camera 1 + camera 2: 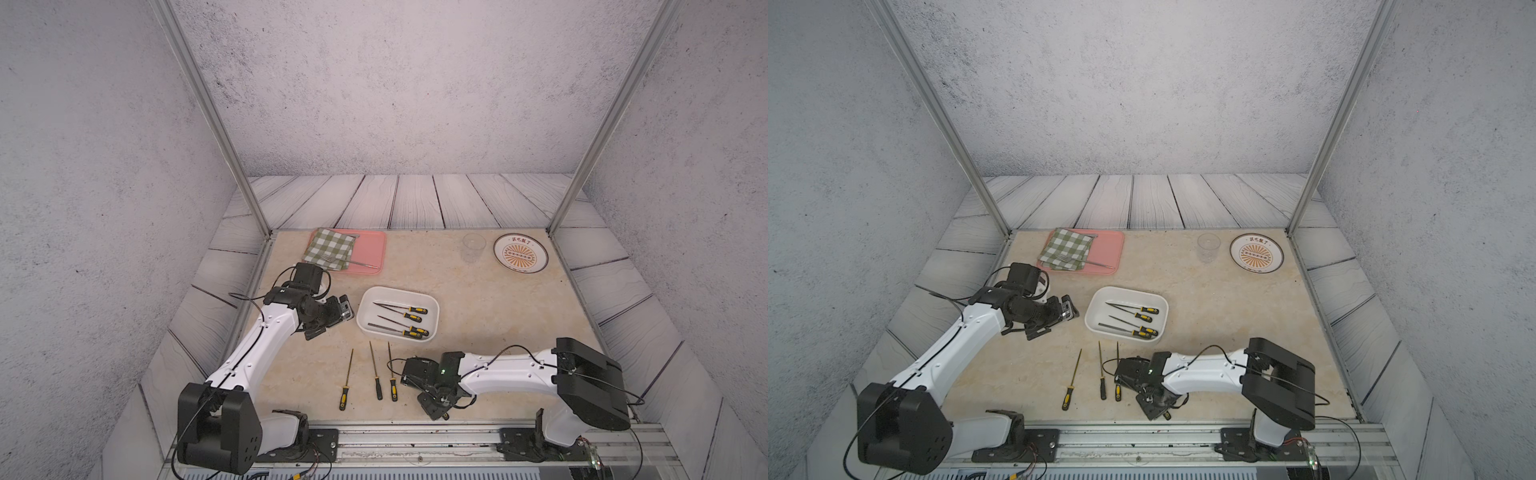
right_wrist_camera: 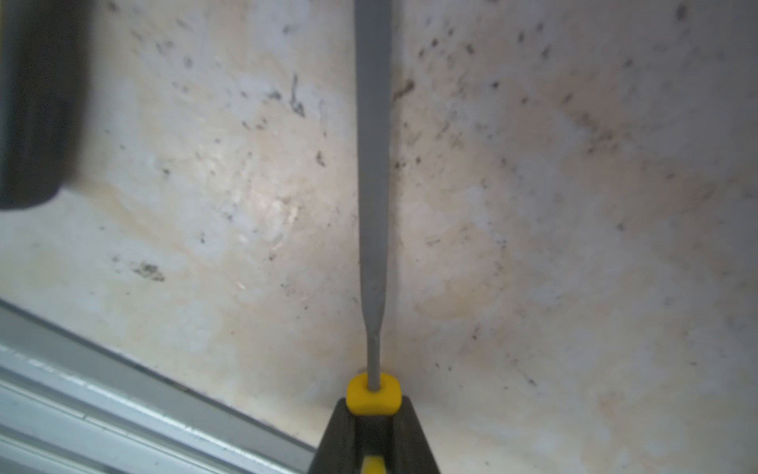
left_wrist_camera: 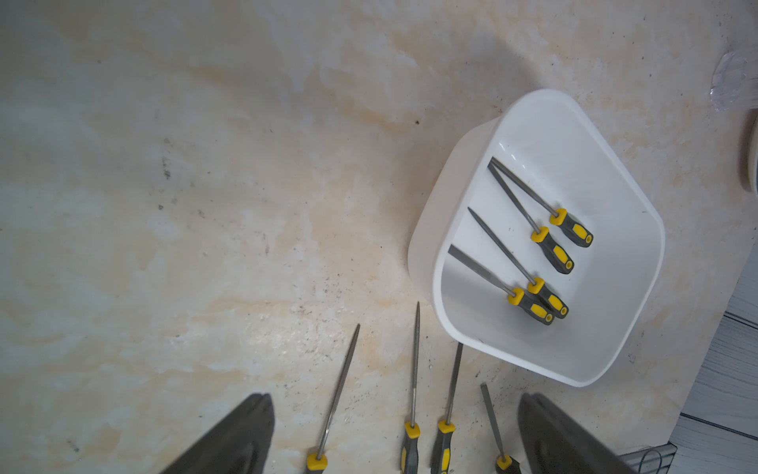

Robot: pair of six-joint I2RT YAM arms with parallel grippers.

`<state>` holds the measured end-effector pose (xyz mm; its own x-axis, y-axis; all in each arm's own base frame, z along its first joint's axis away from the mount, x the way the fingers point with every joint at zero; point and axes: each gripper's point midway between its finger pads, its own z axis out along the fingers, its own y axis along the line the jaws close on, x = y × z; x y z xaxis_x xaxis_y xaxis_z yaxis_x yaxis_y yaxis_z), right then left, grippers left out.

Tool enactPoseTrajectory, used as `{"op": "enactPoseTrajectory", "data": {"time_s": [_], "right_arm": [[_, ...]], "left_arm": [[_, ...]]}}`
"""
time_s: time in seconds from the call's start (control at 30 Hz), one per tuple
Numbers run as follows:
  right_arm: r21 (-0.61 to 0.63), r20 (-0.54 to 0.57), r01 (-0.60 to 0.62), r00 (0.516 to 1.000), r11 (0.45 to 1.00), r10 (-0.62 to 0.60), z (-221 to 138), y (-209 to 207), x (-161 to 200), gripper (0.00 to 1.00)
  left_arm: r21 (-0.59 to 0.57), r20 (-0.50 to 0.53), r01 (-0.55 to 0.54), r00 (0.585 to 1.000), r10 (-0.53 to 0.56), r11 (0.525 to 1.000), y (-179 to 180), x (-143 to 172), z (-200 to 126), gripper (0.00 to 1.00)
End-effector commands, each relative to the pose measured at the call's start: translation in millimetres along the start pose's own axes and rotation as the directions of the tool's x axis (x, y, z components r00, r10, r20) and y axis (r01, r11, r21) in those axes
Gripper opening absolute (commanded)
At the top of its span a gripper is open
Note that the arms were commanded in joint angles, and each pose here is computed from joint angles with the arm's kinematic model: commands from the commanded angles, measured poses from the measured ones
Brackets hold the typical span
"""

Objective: Put the file tool into the storage box
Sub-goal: Pick up the file tool from the center of the board, then place the file tool in the storage box.

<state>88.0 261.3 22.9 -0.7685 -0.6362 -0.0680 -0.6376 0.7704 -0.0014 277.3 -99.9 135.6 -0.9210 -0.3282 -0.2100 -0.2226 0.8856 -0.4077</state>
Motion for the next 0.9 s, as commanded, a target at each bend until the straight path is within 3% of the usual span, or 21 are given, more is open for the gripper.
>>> {"op": "enactPoseTrajectory", "data": {"time_s": [0.0,0.23,0.43,0.6,0.87], "right_arm": [[0.02,0.085,0.122,0.989,0.992,-0.123,-39,-3,-14,0.12],[0.044,0.178,0.232,0.955,0.972,-0.236,-100,-1,-37,0.12],[0.031,0.312,0.275,0.911,0.961,-0.27,-130,-15,-82,0.14],[0.009,0.288,0.324,0.905,0.946,-0.313,-125,-40,-129,0.14],[0.03,0.233,0.403,0.887,0.915,-0.398,-87,-65,-187,0.13]], "left_arm": [[0.005,0.04,-0.013,0.999,0.012,1.0,-7,-13,-5,0.98],[0.023,0.04,0.008,0.999,-0.009,1.0,-12,-23,5,0.98],[0.048,0.029,-0.019,0.999,0.017,0.999,-23,-31,6,0.98],[0.034,0.023,-0.045,0.999,0.044,0.998,-22,-32,3,0.98],[0.002,0.005,-0.042,0.999,0.042,0.999,-14,-25,3,0.98]]}}
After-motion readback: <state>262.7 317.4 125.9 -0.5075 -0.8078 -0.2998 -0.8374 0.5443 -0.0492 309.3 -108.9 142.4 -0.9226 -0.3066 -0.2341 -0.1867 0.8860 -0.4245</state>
